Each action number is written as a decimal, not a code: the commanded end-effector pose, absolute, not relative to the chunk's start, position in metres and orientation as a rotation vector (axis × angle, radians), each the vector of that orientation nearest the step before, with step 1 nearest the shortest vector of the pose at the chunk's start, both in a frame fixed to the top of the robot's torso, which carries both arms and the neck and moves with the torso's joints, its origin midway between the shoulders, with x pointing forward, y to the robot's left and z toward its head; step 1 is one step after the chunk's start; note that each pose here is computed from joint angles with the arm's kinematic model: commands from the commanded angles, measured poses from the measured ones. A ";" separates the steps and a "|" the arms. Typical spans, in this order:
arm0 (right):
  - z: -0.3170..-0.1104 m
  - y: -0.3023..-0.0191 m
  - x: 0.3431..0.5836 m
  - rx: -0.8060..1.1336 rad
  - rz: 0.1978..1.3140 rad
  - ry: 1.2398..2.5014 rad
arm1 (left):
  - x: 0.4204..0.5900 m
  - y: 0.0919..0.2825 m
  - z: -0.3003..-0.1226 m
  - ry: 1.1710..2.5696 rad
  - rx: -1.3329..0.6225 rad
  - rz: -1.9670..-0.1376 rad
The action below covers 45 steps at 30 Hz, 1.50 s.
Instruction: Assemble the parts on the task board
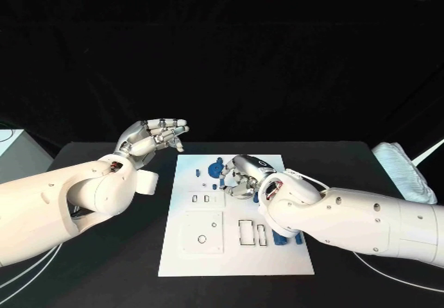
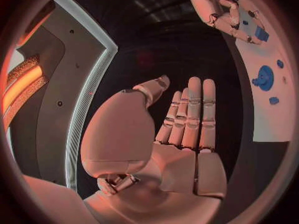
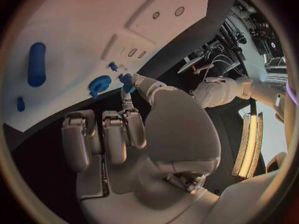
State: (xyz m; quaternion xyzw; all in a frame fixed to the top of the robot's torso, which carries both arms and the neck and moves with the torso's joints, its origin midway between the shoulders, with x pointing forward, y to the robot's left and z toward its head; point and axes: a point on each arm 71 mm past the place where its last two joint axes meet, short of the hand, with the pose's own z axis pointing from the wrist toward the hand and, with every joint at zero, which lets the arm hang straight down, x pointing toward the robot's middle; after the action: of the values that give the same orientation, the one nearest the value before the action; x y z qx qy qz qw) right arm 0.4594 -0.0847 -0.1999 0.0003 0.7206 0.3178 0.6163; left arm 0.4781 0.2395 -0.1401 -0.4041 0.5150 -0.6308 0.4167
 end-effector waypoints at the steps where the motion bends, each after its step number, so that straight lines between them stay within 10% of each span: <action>1: -0.203 -0.079 0.458 -0.056 0.689 1.646 | 0.477 0.237 -0.139 1.299 -1.007 -1.604; 45: -0.237 -0.051 0.451 -0.109 0.644 1.702 | 0.476 0.237 -0.139 1.305 -1.005 -1.605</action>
State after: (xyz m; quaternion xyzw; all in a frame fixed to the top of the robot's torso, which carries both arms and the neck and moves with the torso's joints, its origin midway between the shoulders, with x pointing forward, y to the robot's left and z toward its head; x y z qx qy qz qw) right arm 0.4516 -0.0514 -0.2354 -0.0404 0.7382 0.2824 0.6113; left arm 0.4764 0.2393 -0.1399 -0.4046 0.5176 -0.6300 0.4142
